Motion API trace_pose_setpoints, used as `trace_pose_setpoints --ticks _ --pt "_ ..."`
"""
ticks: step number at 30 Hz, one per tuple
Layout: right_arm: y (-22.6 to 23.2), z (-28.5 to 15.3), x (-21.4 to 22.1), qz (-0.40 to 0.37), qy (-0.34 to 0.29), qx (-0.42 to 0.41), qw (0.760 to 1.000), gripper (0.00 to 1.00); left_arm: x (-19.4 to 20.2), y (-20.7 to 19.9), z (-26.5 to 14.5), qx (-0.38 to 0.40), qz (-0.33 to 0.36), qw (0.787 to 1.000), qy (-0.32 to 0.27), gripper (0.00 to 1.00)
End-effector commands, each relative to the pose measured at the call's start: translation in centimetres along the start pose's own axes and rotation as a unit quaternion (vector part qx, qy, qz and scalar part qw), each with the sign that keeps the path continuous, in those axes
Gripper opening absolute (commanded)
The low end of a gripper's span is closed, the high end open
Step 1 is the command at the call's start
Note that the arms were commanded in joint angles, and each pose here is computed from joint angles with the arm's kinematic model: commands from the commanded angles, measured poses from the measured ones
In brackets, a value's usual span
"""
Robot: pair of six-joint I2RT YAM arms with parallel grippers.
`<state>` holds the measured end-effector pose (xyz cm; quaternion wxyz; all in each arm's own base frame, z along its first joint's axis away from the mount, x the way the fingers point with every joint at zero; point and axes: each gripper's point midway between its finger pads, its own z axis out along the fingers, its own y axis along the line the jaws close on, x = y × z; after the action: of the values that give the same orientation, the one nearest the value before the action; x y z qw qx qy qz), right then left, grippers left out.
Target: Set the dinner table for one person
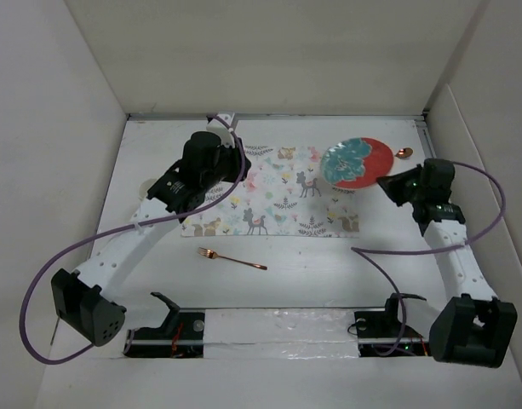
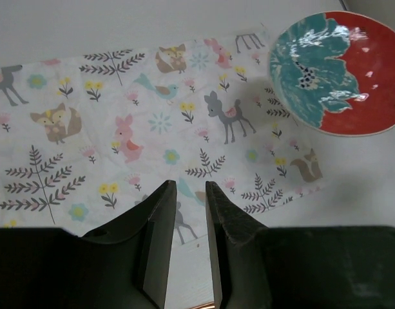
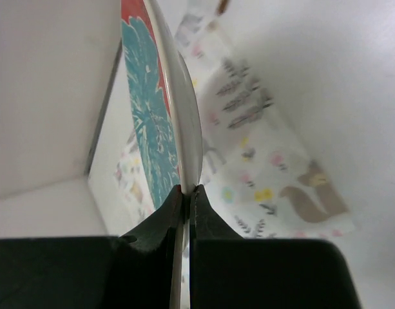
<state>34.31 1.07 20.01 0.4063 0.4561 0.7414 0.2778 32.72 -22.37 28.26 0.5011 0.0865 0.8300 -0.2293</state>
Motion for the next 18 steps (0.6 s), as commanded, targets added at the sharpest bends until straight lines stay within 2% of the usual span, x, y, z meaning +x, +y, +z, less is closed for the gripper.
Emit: trace_pose_setpoints --ticks 1,8,13,16,18 --pt "14.5 -3.1 3.0 -0.055 0.055 -0.267 0.961 0.00 -3.5 0.1 -1.1 -0.017 0.008 0.999 -0.042 0.22" --pt "18.5 0.8 12.9 -0.073 0.178 -0.296 0.936 0.00 -3.8 1.1 -2.2 -0.050 -0.009 0.998 -0.046 0.22" --pt "20.9 3.2 16.2 -0.068 0.215 -0.313 0.923 0.00 -3.0 3.0 -3.9 -0.089 -0.014 0.995 -0.048 0.22" --pt "20.4 5.7 18.9 -0.075 0.239 -0.296 0.922 0.00 -2.7 4.1 -5.2 -0.106 -0.019 0.993 -0.058 0.22" --pt "19.9 6.5 19.1 -0.074 0.238 -0.287 0.925 0.00 -2.6 4.2 -5.3 -0.109 -0.020 0.992 -0.058 0.22"
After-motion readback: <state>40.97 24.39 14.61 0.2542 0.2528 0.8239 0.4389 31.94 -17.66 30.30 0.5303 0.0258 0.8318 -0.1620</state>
